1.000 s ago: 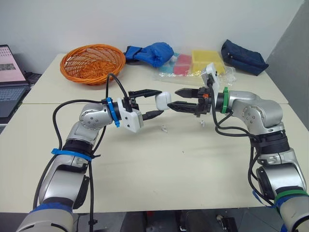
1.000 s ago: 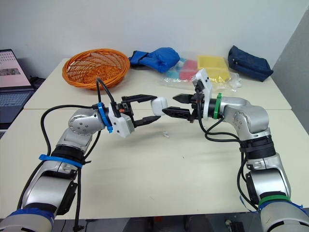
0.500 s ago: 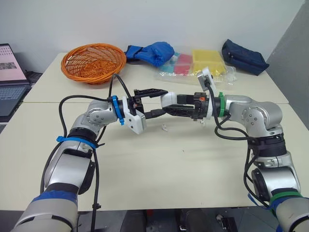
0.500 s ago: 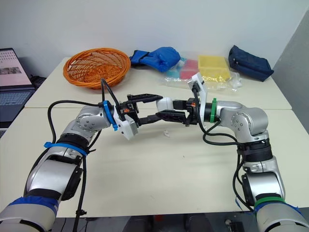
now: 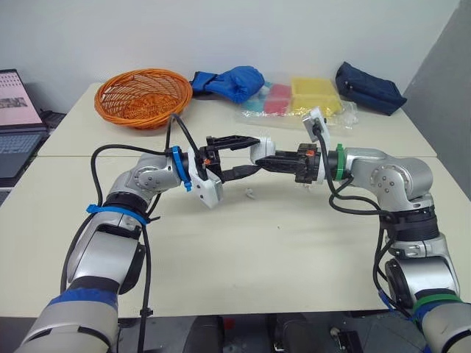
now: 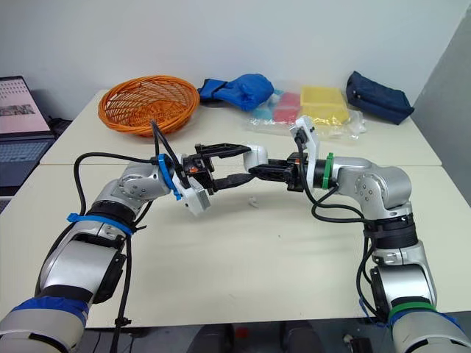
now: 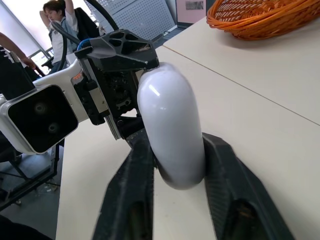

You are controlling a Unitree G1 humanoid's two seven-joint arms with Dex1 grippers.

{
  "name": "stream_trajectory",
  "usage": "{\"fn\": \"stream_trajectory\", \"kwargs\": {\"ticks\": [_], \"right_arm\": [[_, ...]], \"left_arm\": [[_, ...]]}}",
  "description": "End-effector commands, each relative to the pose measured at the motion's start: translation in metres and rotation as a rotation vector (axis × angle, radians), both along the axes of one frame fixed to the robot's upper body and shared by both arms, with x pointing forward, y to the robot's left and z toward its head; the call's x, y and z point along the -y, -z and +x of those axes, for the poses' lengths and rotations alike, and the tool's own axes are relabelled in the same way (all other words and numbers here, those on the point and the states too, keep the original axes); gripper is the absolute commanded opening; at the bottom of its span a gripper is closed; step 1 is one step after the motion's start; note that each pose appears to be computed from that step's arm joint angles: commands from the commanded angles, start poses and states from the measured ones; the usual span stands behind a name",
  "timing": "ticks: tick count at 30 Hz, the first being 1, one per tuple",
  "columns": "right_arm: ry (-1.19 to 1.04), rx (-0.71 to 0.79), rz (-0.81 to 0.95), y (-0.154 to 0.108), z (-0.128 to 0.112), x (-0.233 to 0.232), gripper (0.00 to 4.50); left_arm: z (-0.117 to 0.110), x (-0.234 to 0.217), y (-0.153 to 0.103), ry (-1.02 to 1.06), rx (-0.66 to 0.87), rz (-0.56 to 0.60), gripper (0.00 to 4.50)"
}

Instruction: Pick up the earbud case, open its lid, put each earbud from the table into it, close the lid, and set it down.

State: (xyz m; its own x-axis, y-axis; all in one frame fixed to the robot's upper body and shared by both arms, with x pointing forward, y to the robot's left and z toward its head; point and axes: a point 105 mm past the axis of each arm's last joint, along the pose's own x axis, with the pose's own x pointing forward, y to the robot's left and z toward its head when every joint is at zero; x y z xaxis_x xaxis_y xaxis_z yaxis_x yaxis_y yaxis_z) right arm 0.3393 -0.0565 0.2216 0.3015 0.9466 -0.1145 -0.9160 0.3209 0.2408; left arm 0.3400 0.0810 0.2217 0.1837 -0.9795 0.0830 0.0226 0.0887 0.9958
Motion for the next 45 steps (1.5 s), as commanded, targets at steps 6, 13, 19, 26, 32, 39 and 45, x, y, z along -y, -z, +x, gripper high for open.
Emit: {"fn": "stream_trajectory", "kwargs": {"ticks": [6, 13, 19, 26, 32, 39, 45], "right_arm": [[-0.037, 0.045, 0.035, -0.015, -0.003, -0.004, 0.79], [0.066, 0.093, 0.002, -0.013, 0.009, 0.007, 0.79], [0.222, 0.368, -0.321, 0.012, 0.033, 0.031, 0.79], [0.083, 0.639, -0.555, 0.031, 0.019, 0.005, 0.79], [0.059, 0.664, -0.546, 0.027, 0.014, -0.014, 0.79], [0.076, 0.661, -0.548, 0.024, 0.016, -0.013, 0.79], [0.069, 0.67, -0.545, 0.02, 0.013, -0.016, 0.79]], "left_arm": [[0.0, 0.001, -0.017, 0.005, 0.048, -0.042, 2.79], [-0.001, -0.002, -0.022, 0.018, 0.014, 0.013, 3.7], [0.019, -0.013, -0.037, -0.082, -0.258, 0.172, 4.46], [0.038, 0.003, -0.049, -0.204, -0.773, 0.293, 4.46], [0.019, 0.005, -0.028, -0.202, -0.857, 0.448, 4.46], [0.023, 0.004, -0.016, -0.275, -0.86, 0.485, 2.92], [0.03, 0.001, -0.01, -0.29, -0.876, 0.467, 2.92]]}}
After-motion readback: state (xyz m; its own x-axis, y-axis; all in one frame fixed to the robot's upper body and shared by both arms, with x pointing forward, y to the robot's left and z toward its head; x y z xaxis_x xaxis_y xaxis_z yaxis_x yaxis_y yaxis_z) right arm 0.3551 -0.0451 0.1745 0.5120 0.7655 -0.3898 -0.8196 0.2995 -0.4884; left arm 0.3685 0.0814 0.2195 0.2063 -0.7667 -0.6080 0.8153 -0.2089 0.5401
